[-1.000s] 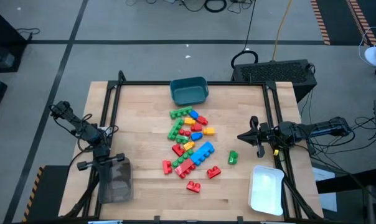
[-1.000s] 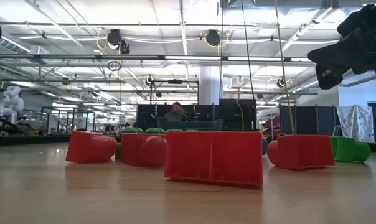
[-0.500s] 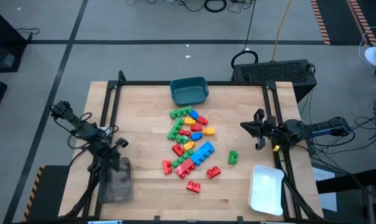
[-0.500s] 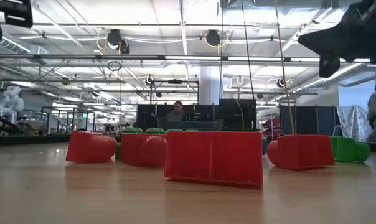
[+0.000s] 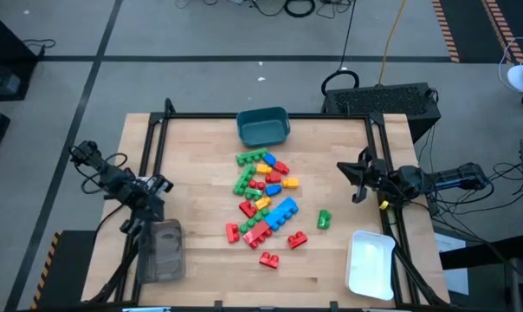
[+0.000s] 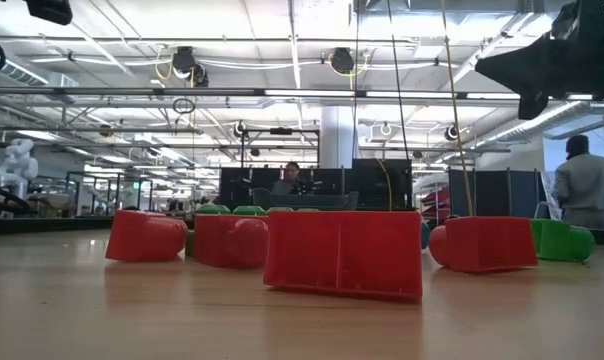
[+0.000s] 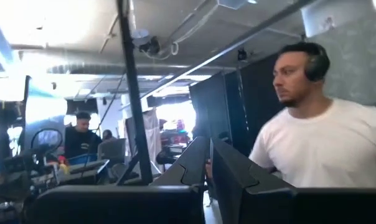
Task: Sort blocks by size
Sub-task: Put the green game piece into the blue container
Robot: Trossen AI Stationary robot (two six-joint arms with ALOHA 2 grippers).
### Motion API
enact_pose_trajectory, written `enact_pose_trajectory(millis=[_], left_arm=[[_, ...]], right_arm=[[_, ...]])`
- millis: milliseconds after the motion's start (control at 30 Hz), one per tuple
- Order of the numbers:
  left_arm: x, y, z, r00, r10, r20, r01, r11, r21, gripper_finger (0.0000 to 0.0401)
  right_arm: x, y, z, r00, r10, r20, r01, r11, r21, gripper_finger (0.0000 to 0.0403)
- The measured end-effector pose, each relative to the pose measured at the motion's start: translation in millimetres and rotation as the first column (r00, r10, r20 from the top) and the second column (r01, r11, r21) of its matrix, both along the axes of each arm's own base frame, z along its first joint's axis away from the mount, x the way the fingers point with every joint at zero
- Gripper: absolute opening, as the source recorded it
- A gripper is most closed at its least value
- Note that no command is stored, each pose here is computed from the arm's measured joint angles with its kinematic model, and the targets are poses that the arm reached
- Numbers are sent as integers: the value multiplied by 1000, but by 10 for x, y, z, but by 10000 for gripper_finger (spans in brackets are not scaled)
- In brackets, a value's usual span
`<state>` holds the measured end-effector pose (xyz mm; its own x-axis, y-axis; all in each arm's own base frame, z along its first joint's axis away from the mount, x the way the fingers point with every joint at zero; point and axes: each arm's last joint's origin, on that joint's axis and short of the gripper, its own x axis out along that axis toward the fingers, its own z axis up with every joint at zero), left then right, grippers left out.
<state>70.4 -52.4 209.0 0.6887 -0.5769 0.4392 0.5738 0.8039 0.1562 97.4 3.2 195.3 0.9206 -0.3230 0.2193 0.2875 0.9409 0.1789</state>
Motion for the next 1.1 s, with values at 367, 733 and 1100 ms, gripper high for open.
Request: enact_pose_trajectory(millis=[367, 733, 1100], left_arm=[[-23, 16, 58, 999, -2, 45, 3, 999, -37, 29], [46, 110, 30, 941, 313, -125, -332, 926, -180, 29], [105, 169, 7, 903, 388, -183, -421, 883, -206, 29]], right_arm=[[-4, 0, 305, 999, 14, 32, -16, 998, 53, 4], [264, 25, 504, 994, -8, -111, 11, 999, 31, 4], [611, 65, 615, 972, -21, -236, 22, 1000, 5, 4]])
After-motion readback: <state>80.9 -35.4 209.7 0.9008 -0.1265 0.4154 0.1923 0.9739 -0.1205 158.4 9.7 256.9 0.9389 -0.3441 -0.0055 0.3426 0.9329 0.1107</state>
